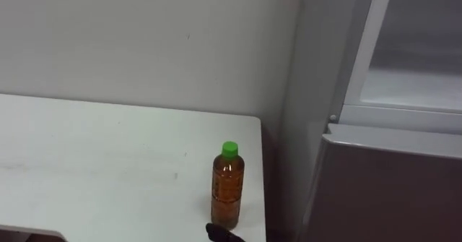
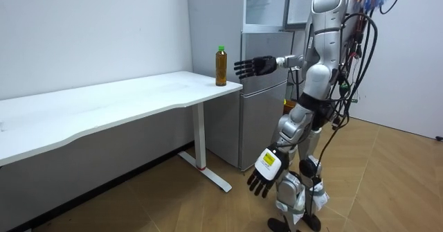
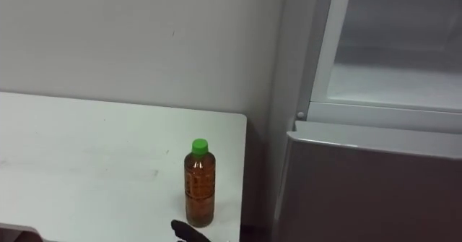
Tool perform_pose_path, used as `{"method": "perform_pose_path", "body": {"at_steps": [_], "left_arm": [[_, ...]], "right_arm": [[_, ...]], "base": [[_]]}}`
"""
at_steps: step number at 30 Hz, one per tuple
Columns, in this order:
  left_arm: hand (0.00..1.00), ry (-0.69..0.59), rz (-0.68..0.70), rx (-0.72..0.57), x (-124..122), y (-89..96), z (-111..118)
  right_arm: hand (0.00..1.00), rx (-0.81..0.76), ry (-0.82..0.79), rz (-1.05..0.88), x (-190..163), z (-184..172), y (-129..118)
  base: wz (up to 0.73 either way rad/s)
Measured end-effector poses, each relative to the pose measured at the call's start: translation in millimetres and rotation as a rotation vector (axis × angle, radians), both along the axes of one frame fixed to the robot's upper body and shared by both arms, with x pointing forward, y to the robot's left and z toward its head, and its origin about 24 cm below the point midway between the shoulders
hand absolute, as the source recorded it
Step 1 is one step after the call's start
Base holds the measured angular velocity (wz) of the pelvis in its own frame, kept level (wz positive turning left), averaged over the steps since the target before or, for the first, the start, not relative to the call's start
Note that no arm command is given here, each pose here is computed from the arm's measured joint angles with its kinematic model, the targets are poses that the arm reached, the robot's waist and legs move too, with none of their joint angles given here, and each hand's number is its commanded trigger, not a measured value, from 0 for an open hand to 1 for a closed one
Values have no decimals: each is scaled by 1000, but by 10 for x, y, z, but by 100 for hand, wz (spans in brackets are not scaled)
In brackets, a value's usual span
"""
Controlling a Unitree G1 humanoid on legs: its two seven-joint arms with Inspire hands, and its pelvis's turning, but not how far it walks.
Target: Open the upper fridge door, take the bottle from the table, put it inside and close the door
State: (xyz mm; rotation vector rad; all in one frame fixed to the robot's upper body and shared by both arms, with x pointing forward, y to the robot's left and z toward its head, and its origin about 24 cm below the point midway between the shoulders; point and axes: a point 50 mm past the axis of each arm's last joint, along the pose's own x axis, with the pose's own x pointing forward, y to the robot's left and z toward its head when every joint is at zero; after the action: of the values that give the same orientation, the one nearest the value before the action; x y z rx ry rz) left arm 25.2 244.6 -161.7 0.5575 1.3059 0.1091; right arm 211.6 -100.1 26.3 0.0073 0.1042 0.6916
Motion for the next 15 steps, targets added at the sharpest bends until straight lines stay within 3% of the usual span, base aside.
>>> {"method": "perform_pose_path", "body": {"at_steps": [15], "left_arm": [[0, 8, -25, -1, -1, -10, -7]], "right_arm": [[0, 55, -137, -62, 136, 327, 7]], "base": [[0]]}}
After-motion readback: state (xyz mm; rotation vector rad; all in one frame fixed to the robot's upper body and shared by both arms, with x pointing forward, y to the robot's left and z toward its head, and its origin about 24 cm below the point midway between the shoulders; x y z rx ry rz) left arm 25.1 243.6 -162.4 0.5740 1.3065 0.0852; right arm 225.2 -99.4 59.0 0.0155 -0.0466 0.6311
